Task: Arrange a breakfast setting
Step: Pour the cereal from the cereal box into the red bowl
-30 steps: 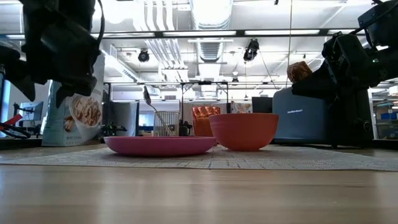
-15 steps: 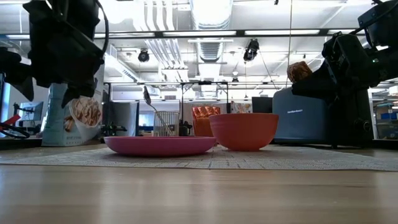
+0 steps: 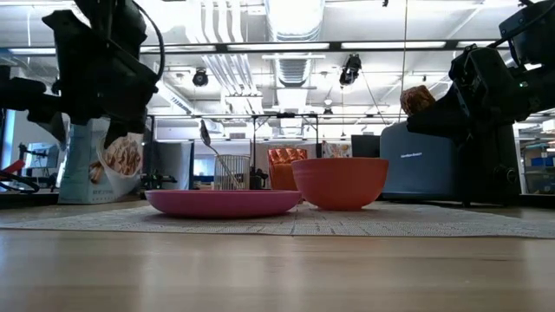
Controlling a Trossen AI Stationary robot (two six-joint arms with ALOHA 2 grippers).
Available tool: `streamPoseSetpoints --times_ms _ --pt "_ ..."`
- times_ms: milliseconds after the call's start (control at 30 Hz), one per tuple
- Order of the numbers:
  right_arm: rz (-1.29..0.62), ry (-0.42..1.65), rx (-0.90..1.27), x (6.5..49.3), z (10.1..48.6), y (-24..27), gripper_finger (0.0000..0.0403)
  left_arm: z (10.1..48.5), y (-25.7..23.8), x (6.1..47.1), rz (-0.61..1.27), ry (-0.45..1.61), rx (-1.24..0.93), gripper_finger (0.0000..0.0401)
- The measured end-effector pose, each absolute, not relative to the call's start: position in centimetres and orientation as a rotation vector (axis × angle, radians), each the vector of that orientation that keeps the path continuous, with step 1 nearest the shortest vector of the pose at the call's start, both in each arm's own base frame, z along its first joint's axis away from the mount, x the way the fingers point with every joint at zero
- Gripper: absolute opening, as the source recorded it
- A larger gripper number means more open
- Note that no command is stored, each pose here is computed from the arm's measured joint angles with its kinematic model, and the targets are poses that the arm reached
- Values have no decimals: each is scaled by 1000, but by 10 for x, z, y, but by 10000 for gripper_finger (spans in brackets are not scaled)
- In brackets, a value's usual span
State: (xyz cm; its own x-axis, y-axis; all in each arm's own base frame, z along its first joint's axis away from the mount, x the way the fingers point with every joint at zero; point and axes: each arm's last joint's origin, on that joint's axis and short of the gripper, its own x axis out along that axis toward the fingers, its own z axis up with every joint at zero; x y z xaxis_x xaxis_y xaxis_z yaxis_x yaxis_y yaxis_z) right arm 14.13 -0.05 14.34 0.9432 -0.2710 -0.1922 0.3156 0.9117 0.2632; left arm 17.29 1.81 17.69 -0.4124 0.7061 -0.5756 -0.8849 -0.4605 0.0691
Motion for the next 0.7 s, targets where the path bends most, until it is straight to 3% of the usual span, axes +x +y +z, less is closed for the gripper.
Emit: streamPoseSetpoints --times_ms 433,700 --pt "-303 154 296 141 143 0 86 176 40 171 2052 445 -563 288" --pt "-303 153 296 141 143 0 86 167 58 185 1953 465 -612 288"
